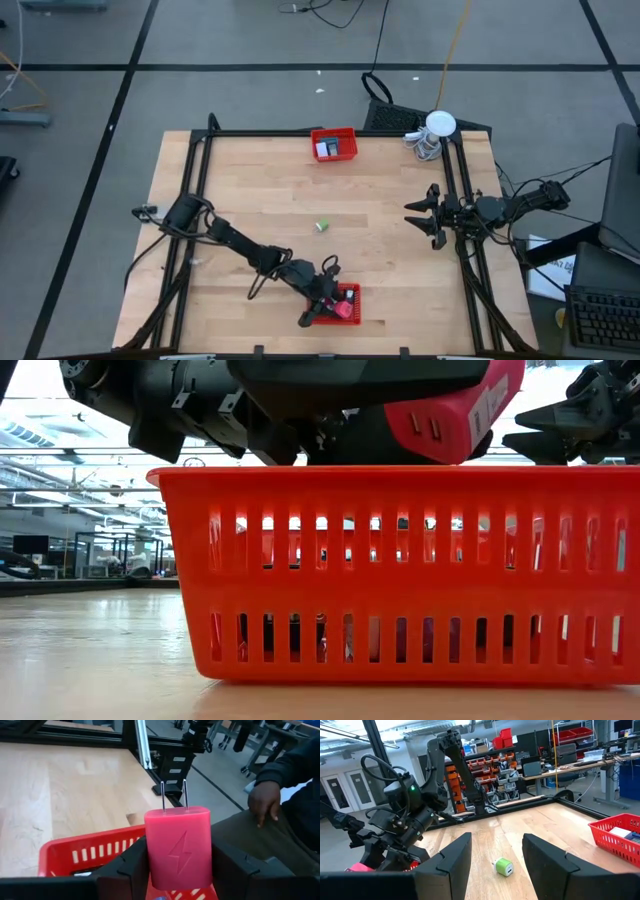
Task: Pick & Place Office items
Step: Put the pink charger adapter into the bottom orange bin, then put the green charger adapter into the bottom orange bin
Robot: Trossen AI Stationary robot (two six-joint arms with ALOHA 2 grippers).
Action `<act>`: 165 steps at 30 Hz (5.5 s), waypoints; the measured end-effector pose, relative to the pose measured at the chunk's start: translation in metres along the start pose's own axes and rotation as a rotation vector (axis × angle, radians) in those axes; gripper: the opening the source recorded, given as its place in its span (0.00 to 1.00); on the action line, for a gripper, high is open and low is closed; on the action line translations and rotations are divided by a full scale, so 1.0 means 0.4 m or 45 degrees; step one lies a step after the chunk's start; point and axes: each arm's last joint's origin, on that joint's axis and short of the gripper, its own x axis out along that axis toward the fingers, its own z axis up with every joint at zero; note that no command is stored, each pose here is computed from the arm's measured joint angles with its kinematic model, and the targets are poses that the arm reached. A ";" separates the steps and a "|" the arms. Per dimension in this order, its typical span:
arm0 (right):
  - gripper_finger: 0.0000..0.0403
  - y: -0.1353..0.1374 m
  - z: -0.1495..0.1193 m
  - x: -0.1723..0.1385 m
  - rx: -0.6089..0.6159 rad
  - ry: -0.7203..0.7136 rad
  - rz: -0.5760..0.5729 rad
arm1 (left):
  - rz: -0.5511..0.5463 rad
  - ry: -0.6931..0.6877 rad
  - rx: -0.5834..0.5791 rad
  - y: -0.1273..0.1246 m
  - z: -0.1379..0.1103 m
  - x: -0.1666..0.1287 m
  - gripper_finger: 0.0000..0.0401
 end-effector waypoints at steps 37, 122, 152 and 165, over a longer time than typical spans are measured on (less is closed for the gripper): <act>0.41 0.000 0.000 0.000 -0.001 0.001 0.000 | -0.024 -0.004 -0.236 0.059 0.017 -0.018 0.61; 0.41 0.000 0.000 0.000 0.000 0.001 0.000 | 1.359 0.442 -0.596 0.355 0.057 -0.331 0.51; 0.41 0.000 0.000 0.000 -0.001 0.001 0.000 | 1.366 0.576 -0.559 0.352 0.040 -0.342 0.30; 0.41 0.000 0.000 0.000 -0.001 0.002 0.000 | 1.118 0.609 -0.692 0.364 -0.006 -0.302 0.29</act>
